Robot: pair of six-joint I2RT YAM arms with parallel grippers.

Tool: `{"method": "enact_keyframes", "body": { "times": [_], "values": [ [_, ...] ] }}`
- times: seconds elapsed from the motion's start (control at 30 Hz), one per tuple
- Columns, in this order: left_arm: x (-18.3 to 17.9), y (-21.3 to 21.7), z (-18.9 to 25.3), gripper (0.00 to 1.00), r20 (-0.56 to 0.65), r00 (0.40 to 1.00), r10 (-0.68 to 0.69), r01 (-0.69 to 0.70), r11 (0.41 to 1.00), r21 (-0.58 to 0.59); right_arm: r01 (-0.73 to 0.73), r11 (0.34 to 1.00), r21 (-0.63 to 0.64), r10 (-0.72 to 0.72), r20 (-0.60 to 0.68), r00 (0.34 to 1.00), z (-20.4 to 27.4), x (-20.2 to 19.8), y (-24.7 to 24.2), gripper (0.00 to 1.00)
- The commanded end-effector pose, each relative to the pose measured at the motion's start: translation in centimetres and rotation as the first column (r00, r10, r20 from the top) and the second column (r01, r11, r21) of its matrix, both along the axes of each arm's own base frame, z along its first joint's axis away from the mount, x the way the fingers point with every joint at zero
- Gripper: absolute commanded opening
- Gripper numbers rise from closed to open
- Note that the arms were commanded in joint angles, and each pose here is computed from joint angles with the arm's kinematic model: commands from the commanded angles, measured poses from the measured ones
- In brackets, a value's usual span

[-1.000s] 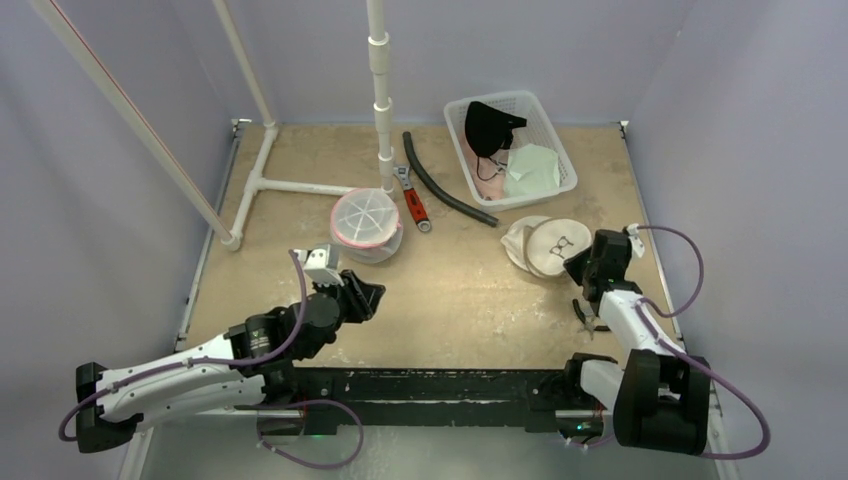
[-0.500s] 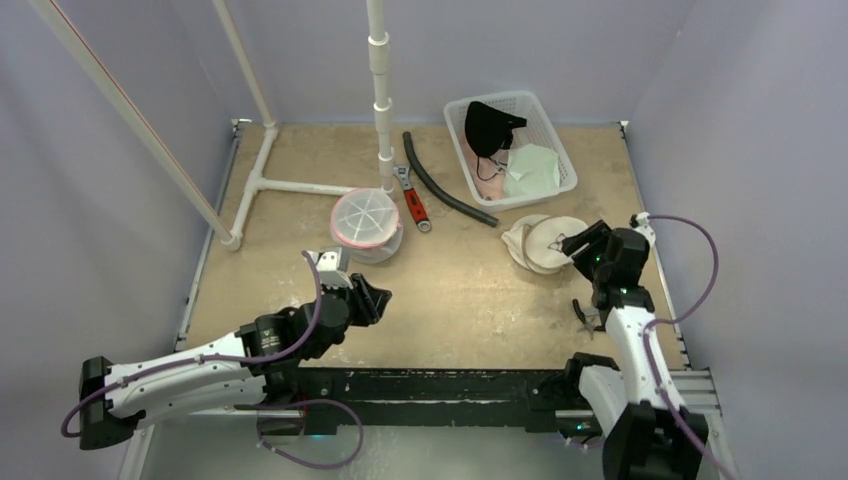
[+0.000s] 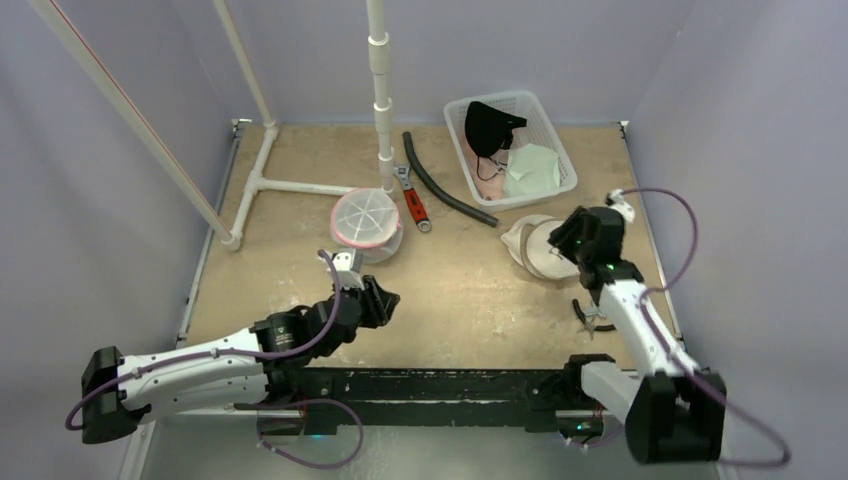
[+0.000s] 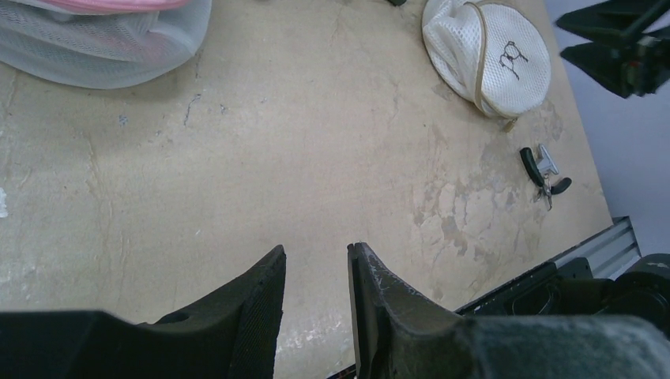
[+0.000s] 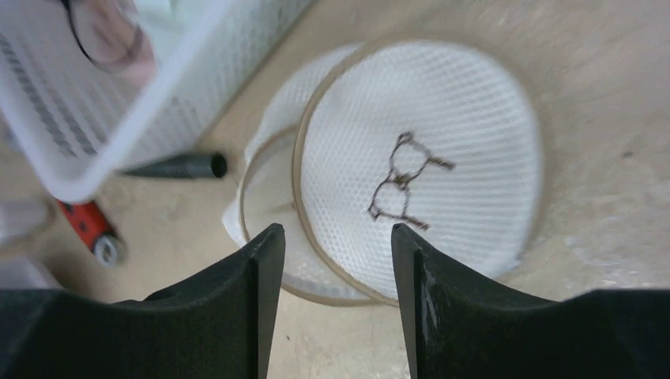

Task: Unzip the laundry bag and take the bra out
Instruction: Move the laundry bag to the center of the board.

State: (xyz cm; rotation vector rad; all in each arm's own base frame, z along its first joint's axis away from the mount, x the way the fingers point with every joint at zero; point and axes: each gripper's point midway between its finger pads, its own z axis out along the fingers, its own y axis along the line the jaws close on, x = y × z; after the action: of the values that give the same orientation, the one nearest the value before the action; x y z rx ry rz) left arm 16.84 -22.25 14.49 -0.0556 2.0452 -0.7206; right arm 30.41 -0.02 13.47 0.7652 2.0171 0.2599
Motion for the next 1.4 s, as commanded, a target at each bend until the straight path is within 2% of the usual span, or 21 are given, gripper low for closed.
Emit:
{"method": "enact_keyframes", "body": {
  "times": [0.0, 0.1, 0.27, 0.33, 0.9, 1.1, 1.27, 1.37],
  "values": [
    [0.1, -1.0, 0.5, 0.34, 0.013, 0.999, -0.032, 0.032, 0.999, -0.029, -0.111, 0.986, -0.124, 0.101, -0.08, 0.992, -1.4, 2.6, 3.7, 0.57],
    [-0.1, -1.0, 0.2, 0.34, 0.004, 0.999, -0.033, 0.033, 0.999, -0.033, -0.113, 0.976, -0.184, 0.092, -0.117, 0.989, -2.3, 3.4, 4.2, 0.61],
    [0.0, -1.3, -0.5, 0.34, 0.0, 0.999, -0.036, 0.036, 0.999, -0.036, -0.12, 0.949, -0.293, 0.047, -0.246, 0.968, -5.9, 3.5, 3.4, 0.63],
    [0.0, -1.5, -0.8, 0.34, -0.005, 0.999, -0.039, 0.039, 0.999, -0.027, -0.125, 0.941, -0.314, 0.05, -0.236, 0.97, -5.5, 4.0, 3.7, 0.62],
    [0.1, -2.1, -1.2, 0.35, -0.003, 0.999, -0.048, 0.048, 0.998, -0.034, -0.193, 0.921, -0.338, 0.054, -0.381, 0.923, -9.5, 5.6, 5.0, 0.58],
    [0.0, -2.3, -1.4, 0.35, -0.007, 0.998, -0.055, 0.055, 0.997, -0.048, -0.224, 0.908, -0.355, 0.055, -0.43, 0.901, -10.4, 5.5, 4.9, 0.44],
    [-0.1, -2.1, -1.3, 0.35, -0.007, 0.999, -0.053, 0.052, 0.997, -0.058, -0.231, 0.904, -0.36, 0.059, -0.429, 0.901, -10.1, 5.4, 4.8, 0.25],
    [-0.2, -2.1, -1.2, 0.35, -0.008, 0.999, -0.053, 0.053, 0.997, -0.06, -0.229, 0.91, -0.345, 0.071, -0.415, 0.907, -9.6, 5.2, 5.0, 0.1]
  ]
}}
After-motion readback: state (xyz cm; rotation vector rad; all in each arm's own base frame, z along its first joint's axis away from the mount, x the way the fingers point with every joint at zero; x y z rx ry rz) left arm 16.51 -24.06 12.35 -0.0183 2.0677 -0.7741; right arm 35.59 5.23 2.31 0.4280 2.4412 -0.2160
